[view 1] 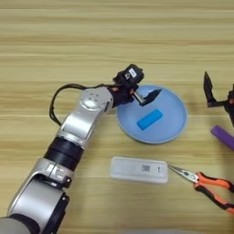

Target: Move the objects on the table

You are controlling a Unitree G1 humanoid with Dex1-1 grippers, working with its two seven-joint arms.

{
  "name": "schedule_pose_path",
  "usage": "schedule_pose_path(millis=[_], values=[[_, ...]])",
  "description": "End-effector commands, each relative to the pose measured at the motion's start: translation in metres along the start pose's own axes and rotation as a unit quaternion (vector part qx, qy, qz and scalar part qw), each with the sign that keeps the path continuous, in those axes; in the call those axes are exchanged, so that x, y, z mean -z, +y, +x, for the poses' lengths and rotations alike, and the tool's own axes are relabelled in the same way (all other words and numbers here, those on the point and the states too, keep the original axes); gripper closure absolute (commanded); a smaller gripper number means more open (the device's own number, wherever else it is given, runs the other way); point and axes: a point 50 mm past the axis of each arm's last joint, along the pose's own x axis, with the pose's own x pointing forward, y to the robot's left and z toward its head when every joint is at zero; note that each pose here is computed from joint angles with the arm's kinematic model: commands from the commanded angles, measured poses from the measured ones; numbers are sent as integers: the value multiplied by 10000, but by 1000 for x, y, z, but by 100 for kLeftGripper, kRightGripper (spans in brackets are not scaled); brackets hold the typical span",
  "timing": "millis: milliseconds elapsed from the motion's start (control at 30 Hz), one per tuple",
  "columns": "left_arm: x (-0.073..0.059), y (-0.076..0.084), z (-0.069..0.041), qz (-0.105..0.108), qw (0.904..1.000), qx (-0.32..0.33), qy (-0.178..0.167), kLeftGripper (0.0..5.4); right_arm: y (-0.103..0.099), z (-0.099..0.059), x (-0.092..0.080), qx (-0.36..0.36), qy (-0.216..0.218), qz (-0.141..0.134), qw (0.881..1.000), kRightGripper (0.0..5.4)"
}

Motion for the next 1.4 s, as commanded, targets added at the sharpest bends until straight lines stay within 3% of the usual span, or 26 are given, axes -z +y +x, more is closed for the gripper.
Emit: schedule_pose_path(millis=[33, 200, 467, 567, 767, 1000, 1200, 1400], values=[[0, 4, 11, -9, 9998, -178, 7, 23, 2, 0, 1, 20, 47, 43, 10000, 0], [5, 5, 25, -180, 9990, -386, 94, 3, 3, -1, 2, 24, 61, 60, 10000, 0], [-1, 4, 51, -563, 9922, -1116, 40, 3, 5, 0, 0, 11, 27, 98, 9999, 0], [0, 4, 55, -718, 9896, -1243, 104, 3, 6, 0, 1, 12, 32, 103, 9999, 0], [10, -1, 59, -805, 9894, -1152, 356, 3, 6, -1, 1, 25, 30, 113, 9999, 0], [28, -9, 56, -625, 9916, -785, 819, 3, 6, 0, 0, 28, 26, 120, 9999, 0], [37, -15, 56, -550, 9910, -561, 1086, 3, 6, 0, 0, 26, 23, 127, 9999, 0], [40, -20, 56, -272, 9924, -214, 1178, 3, 6, 0, 0, 33, 29, 128, 9999, 0]])
